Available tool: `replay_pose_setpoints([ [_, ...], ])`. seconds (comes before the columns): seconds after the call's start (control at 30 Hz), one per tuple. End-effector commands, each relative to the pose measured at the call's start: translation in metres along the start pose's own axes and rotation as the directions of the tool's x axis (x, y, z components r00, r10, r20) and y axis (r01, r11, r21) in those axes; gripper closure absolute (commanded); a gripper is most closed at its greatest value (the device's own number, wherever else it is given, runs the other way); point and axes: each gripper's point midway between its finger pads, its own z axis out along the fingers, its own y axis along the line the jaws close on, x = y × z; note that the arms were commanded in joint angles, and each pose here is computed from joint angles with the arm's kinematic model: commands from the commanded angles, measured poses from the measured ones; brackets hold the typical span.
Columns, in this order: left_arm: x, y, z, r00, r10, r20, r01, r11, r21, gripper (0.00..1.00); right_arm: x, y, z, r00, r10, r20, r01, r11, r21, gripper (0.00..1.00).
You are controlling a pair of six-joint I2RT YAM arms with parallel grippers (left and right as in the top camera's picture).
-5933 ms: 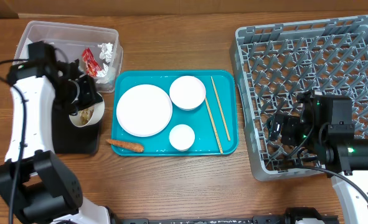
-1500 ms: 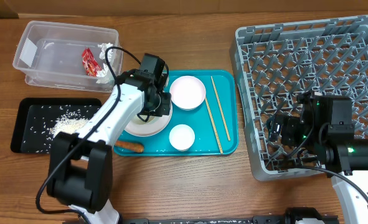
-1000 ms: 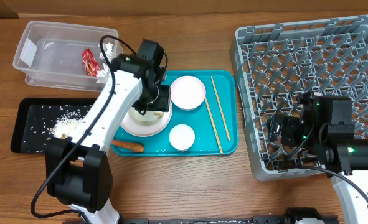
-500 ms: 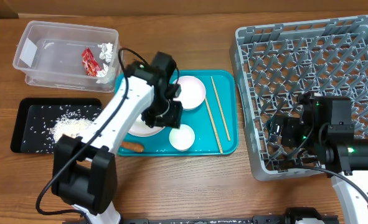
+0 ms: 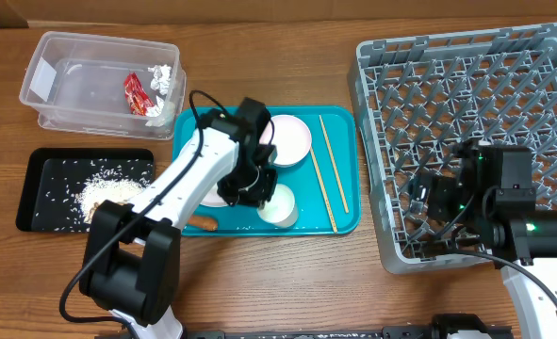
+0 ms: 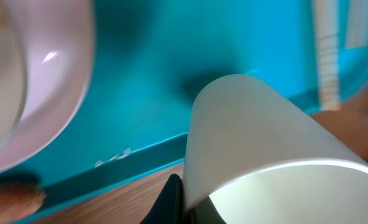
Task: Sort waste into correct bins and load items into the dishwasher
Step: 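Grasp the white cup with the left gripper and lift it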
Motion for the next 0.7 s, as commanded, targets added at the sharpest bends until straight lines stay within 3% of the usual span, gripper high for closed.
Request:
replay_pose_setpoints([
  [0.0,-0.023,-0.047,-0.041,0.985,0.121,0.123,-0.155,0.932,0.328,0.96,-0.028,-0.039,-0.013,0.972,0.174,0.161,-0.204,0.958,0.199,0.0],
  [0.1,-0.035,-0.073,-0.074,0.97,0.113,0.216,-0.221,0.783,0.581,0.96,-0.046,-0.021,-0.01,0.971,0.145,0.192,-0.164,0.982,0.089,0.0],
  [0.17,-0.044,-0.085,-0.103,0.951,0.093,0.294,-0.282,0.647,0.709,0.96,-0.055,0.033,-0.005,0.982,-0.036,0.183,0.07,0.981,-0.182,0.0],
  [0.27,-0.049,-0.093,-0.132,0.921,0.092,0.378,-0.37,0.506,0.779,0.96,-0.046,0.1,-0.018,0.947,-0.222,0.231,0.314,0.787,-0.531,0.0],
  [0.3,-0.05,-0.095,-0.14,0.912,0.092,0.399,-0.393,0.469,0.791,0.96,-0.04,0.119,-0.026,0.929,-0.263,0.261,0.371,0.679,-0.633,0.0],
  [0.4,-0.053,-0.096,-0.145,0.911,0.083,0.403,-0.395,0.452,0.8,0.96,-0.028,0.151,-0.05,0.901,-0.286,0.327,0.422,0.401,-0.813,0.0],
  [0.47,-0.054,-0.097,-0.145,0.912,0.084,0.402,-0.395,0.451,0.8,0.96,-0.026,0.159,-0.059,0.896,-0.273,0.351,0.424,0.287,-0.859,0.0],
  [0.53,-0.052,-0.101,-0.145,0.912,0.093,0.399,-0.397,0.442,0.805,0.96,-0.029,0.163,-0.058,0.897,-0.257,0.36,0.417,0.222,-0.881,0.0],
  [0.67,-0.045,-0.116,-0.142,0.909,0.131,0.395,-0.412,0.417,0.81,0.96,-0.033,0.166,-0.051,0.904,-0.244,0.351,0.396,0.168,-0.903,0.0],
])
